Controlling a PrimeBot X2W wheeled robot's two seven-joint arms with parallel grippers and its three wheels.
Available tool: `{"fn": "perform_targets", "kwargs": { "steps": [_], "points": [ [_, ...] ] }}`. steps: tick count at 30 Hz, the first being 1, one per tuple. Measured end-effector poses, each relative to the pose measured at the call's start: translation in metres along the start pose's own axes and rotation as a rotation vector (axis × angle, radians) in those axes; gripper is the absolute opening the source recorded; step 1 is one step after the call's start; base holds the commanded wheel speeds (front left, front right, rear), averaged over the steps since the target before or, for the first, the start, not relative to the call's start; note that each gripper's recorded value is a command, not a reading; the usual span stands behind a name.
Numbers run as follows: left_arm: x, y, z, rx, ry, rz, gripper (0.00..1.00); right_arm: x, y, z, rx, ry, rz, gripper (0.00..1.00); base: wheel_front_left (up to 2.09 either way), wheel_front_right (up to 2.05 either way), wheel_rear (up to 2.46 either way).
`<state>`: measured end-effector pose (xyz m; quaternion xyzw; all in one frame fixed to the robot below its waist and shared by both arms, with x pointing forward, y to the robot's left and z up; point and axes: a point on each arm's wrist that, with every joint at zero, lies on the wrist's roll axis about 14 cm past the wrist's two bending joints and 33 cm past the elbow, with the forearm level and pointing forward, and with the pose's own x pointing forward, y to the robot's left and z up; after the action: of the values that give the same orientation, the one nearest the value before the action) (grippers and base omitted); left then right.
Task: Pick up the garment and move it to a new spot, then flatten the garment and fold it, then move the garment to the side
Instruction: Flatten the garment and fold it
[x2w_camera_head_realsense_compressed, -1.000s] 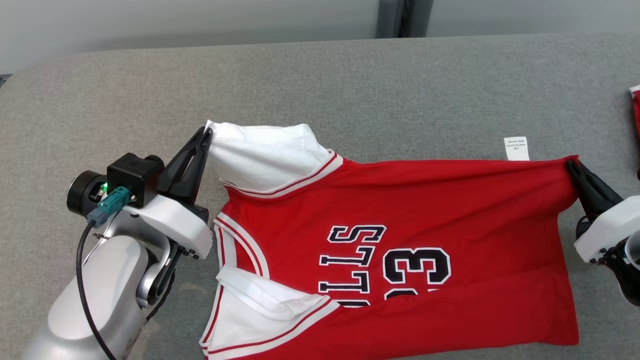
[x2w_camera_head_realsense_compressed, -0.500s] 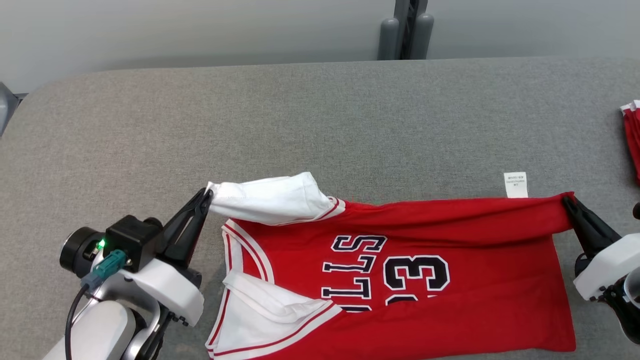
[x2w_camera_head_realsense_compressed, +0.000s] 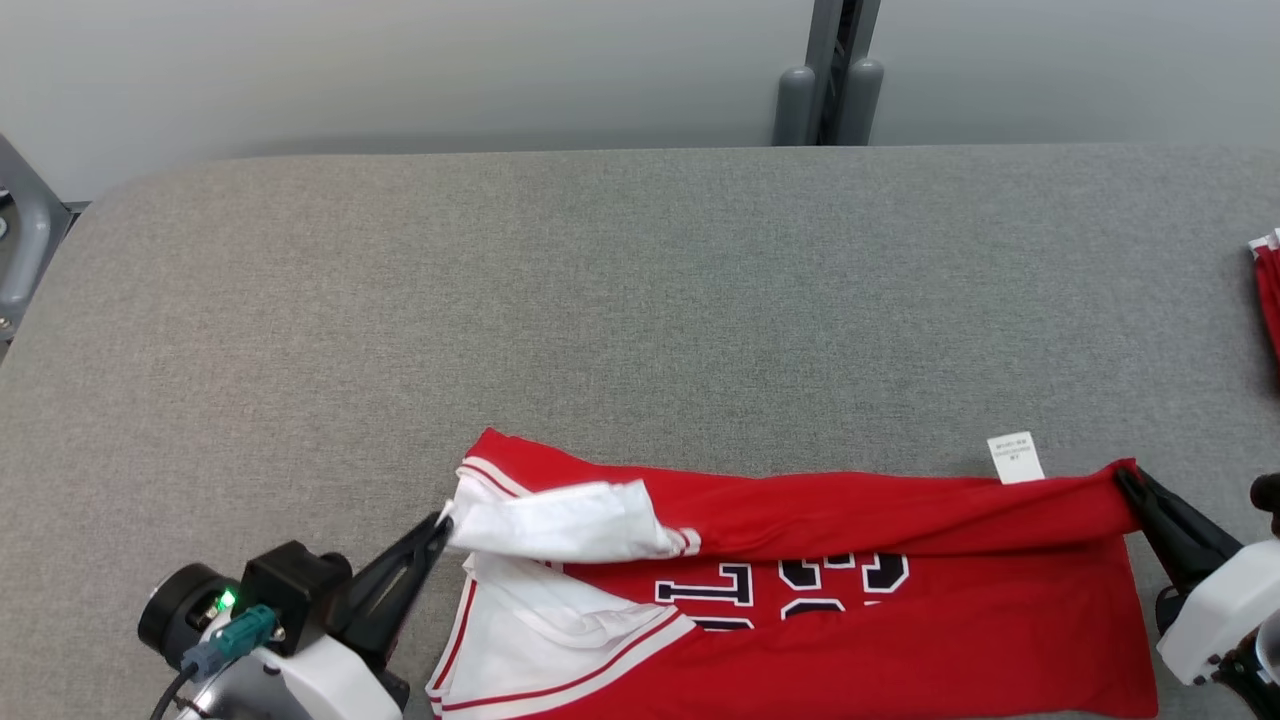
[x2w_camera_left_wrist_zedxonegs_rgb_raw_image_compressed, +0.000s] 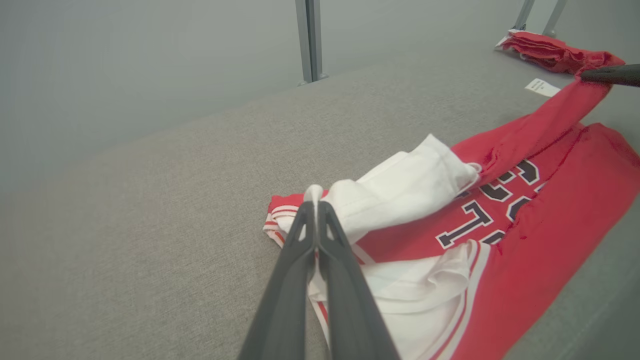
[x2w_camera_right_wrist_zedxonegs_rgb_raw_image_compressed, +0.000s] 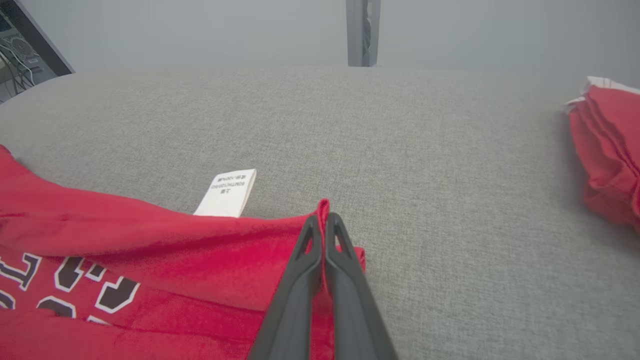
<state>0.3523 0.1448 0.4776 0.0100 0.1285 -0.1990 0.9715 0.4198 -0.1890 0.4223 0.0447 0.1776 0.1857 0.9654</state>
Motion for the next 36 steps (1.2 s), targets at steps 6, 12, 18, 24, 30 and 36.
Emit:
{"fn": "perform_targets", "kwargs": {
  "steps": [6,12,18,24,30,36],
  "points": [
    [-0.022,-0.021,-0.030,-0.026,0.133,-0.095,0.00,-0.014,0.001,-0.010,-0.030,0.034,0.016,0.00,0.00,0.00,0.00],
    [-0.031,-0.029,-0.038,-0.030,0.195,-0.131,0.00,-0.024,0.013,-0.022,-0.039,0.093,0.061,0.00,0.00,0.00,0.00],
    [-0.039,-0.042,-0.053,-0.046,0.274,-0.179,0.00,-0.045,0.021,-0.048,0.026,0.254,0.091,1.00,0.00,0.00,0.00],
    [-0.049,-0.050,-0.069,-0.064,0.382,-0.213,1.00,-0.057,0.005,-0.045,0.051,0.295,0.054,1.00,0.00,0.00,0.00],
    [-0.048,-0.042,-0.067,-0.037,0.386,-0.188,1.00,-0.057,-0.014,-0.034,0.052,0.259,-0.004,1.00,0.00,0.00,0.00],
    [-0.023,-0.022,-0.022,-0.040,0.169,-0.069,1.00,-0.043,-0.033,0.016,0.076,-0.005,-0.084,1.00,0.00,0.00,0.00]
  ]
}}
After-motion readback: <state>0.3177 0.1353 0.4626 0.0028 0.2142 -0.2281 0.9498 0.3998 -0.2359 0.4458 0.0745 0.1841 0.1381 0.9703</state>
